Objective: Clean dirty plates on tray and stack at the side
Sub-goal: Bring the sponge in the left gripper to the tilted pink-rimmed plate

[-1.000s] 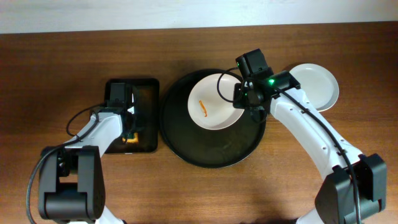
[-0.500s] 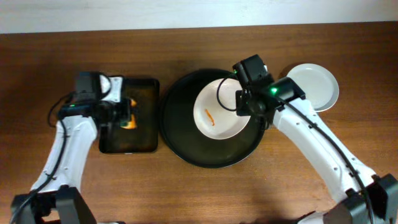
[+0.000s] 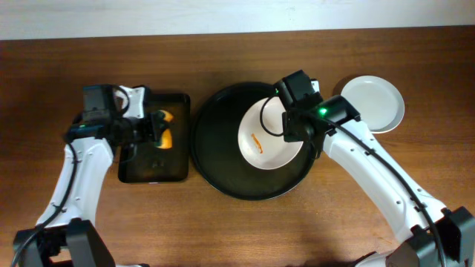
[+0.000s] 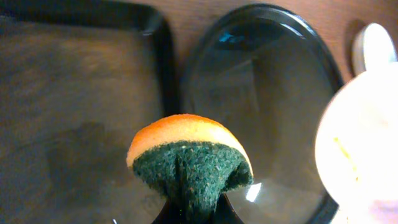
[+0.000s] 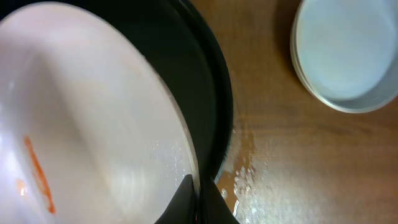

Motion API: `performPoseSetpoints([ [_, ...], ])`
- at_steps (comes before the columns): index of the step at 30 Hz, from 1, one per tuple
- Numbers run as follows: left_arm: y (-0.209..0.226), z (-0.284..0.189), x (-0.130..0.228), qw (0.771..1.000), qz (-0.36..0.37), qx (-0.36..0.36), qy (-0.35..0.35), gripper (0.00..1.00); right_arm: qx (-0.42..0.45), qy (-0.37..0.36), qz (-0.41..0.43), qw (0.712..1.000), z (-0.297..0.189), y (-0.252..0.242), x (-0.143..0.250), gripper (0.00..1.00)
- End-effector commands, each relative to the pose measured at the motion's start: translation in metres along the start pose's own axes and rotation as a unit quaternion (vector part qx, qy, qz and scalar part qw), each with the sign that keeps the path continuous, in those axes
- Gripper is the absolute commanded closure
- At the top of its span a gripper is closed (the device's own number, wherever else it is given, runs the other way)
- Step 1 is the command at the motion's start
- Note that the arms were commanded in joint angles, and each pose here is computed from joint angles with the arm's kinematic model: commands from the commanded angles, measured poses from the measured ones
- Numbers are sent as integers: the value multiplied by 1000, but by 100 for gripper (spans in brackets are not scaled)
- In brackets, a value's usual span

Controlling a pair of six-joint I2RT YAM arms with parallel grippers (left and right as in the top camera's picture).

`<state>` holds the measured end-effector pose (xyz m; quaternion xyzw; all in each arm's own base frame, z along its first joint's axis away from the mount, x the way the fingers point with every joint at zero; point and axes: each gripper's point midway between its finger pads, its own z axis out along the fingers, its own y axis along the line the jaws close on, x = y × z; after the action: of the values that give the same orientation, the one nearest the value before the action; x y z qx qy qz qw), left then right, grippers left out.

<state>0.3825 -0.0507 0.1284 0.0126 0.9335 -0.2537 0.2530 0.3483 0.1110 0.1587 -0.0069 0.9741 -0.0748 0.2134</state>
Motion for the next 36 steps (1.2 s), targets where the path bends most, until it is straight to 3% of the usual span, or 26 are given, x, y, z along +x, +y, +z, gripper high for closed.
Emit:
performPoseSetpoints([
  [1, -44, 15, -7, 999, 15, 52, -8, 100, 26, 13, 81, 996, 12, -8, 19, 96],
  [6, -133, 44, -20, 992, 46, 105, -45, 100, 38, 37, 177, 983, 44, -8, 49, 96],
  [11, -164, 71, 4, 994, 97, 41, -42, 100, 4, 63, 189, 980, 56, 4, 63, 96],
  [14, -180, 80, 14, 992, 111, 50, -35, 100, -14, 99, 214, 972, 68, -2, 77, 96],
  [18, -172, 104, 30, 993, 108, 43, -4, 100, -93, 141, 210, 963, 79, 4, 86, 96],
  [28, -189, 113, 49, 991, 111, 71, 25, 100, -4, 152, 205, 967, 101, -32, 125, 96],
  [36, -186, 131, 104, 986, 124, 29, 105, 100, 1, 151, 204, 967, 101, -34, 125, 96],
])
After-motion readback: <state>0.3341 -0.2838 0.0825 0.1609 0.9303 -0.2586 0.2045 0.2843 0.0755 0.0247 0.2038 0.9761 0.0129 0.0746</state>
